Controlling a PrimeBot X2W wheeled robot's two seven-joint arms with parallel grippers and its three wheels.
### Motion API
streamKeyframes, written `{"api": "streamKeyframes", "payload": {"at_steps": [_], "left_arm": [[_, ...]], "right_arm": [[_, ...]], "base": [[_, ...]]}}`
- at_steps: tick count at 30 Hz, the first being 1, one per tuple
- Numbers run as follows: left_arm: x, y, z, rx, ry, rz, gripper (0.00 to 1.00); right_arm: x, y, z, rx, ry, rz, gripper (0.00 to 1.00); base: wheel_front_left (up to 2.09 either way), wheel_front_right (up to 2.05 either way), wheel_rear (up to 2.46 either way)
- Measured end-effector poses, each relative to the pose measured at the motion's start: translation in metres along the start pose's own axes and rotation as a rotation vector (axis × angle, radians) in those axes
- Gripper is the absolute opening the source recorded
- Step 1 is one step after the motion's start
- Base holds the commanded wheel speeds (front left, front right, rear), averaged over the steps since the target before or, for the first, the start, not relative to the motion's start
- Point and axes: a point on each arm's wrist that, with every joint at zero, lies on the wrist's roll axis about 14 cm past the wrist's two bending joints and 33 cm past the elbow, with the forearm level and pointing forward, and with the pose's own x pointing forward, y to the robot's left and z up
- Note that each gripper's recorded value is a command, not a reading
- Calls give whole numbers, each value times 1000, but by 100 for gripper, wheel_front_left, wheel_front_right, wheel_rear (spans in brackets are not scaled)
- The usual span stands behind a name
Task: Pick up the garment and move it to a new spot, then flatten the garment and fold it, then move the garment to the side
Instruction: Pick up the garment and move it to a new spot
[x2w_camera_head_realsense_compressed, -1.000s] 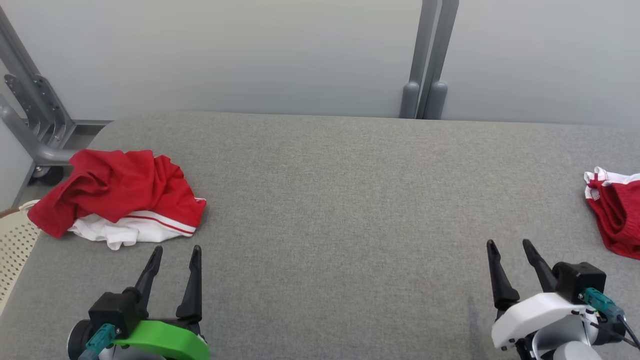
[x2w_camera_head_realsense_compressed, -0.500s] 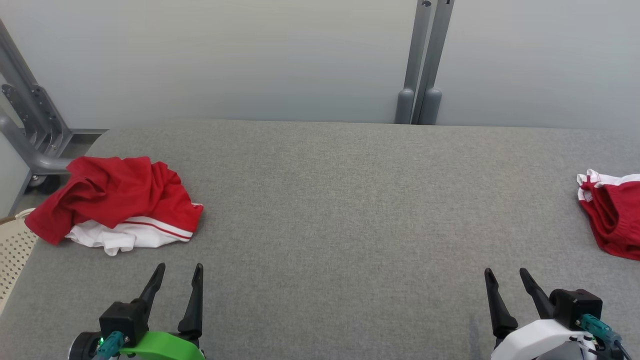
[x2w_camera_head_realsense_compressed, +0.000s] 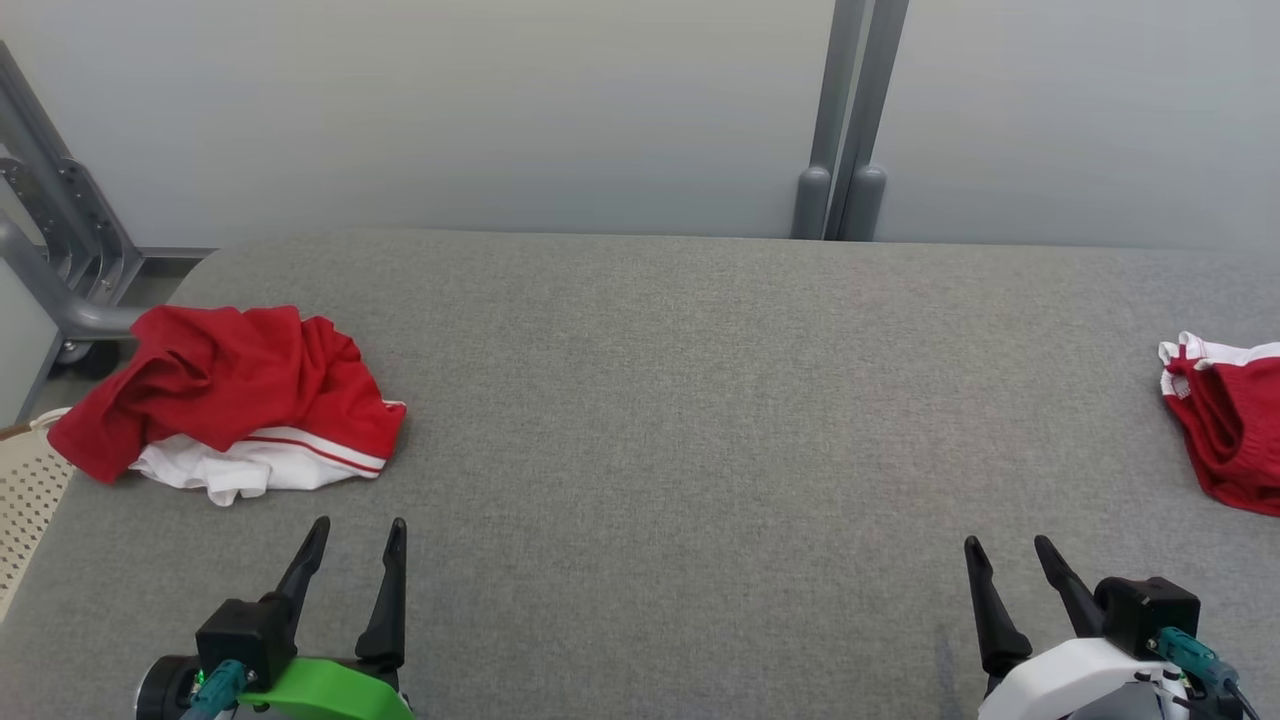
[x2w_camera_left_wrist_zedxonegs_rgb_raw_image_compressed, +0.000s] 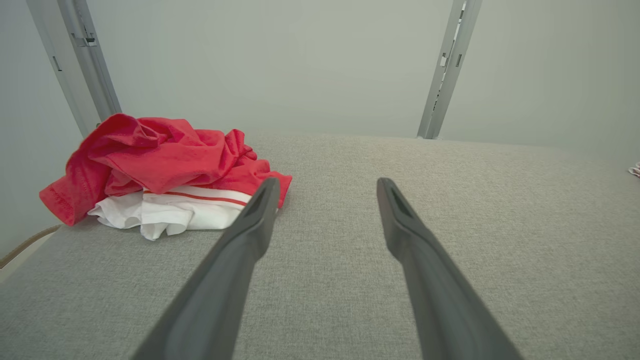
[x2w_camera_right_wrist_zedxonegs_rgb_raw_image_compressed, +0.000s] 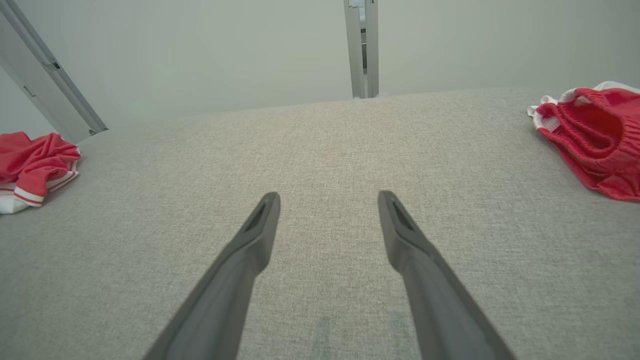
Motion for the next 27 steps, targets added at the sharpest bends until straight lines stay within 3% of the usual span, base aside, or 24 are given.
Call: {"api": "streamKeyframes", "payload": {"at_steps": [12, 27], "left_arm": [[-13, 15, 2, 15, -7, 49, 100], [-67, 68, 5, 22, -18, 255, 100]], "right_arm": [[11, 23, -5, 15, 13, 72, 100], [34, 100, -18, -11, 63, 306, 100]], "base": [[0, 0, 0], [0, 0, 0]]}}
